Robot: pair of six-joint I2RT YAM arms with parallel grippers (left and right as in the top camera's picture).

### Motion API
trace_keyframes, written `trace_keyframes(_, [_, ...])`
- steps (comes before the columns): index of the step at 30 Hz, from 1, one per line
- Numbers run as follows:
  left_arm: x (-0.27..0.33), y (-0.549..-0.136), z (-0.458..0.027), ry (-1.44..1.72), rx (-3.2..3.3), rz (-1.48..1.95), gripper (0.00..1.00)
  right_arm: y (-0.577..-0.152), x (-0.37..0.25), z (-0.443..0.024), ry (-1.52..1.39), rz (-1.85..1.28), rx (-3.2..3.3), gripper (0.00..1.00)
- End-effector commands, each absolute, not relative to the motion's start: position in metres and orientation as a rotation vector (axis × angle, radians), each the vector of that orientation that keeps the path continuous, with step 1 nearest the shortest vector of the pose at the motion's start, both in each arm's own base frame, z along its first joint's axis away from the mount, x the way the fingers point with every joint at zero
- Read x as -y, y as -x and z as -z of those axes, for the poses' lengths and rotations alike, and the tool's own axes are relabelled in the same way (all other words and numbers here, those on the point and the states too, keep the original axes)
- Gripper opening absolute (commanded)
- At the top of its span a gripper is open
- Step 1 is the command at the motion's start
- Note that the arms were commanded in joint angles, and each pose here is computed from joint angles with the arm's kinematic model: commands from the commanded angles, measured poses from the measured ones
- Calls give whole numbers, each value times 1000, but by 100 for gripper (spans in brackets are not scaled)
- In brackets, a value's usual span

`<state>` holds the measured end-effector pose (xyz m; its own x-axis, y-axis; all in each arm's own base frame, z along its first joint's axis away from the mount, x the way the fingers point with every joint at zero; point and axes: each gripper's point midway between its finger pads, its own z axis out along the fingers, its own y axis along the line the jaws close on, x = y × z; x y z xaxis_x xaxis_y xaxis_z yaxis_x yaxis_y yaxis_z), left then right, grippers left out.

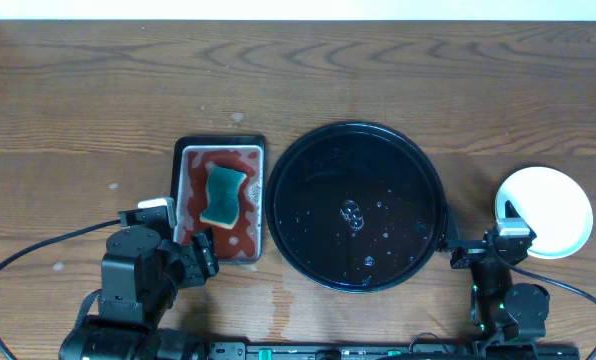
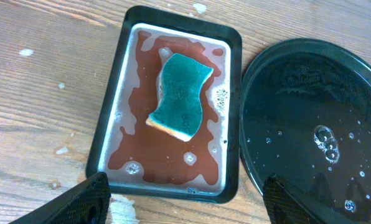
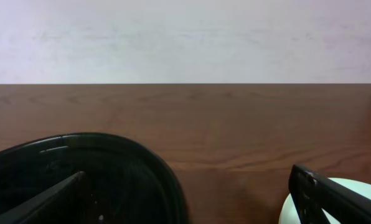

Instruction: Clean dirty plates on tray and stack at the side

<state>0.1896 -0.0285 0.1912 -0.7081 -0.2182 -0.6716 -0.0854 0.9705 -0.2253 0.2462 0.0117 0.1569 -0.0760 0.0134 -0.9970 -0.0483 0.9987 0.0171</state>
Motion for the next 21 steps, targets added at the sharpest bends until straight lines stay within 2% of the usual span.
trace_keyframes(1, [27, -189, -191, 221, -2352, 222, 79, -246, -9, -156, 29, -31, -1646, 99])
trace_keyframes(9, [13, -180, -196, 256, -2262, 179, 79, -246, -9, -156, 28, -31, -1646, 99])
trace_keyframes(21, [1, -200, -155, 315, -1955, 216, 79, -246, -9, -156, 29, -31, -1646, 99])
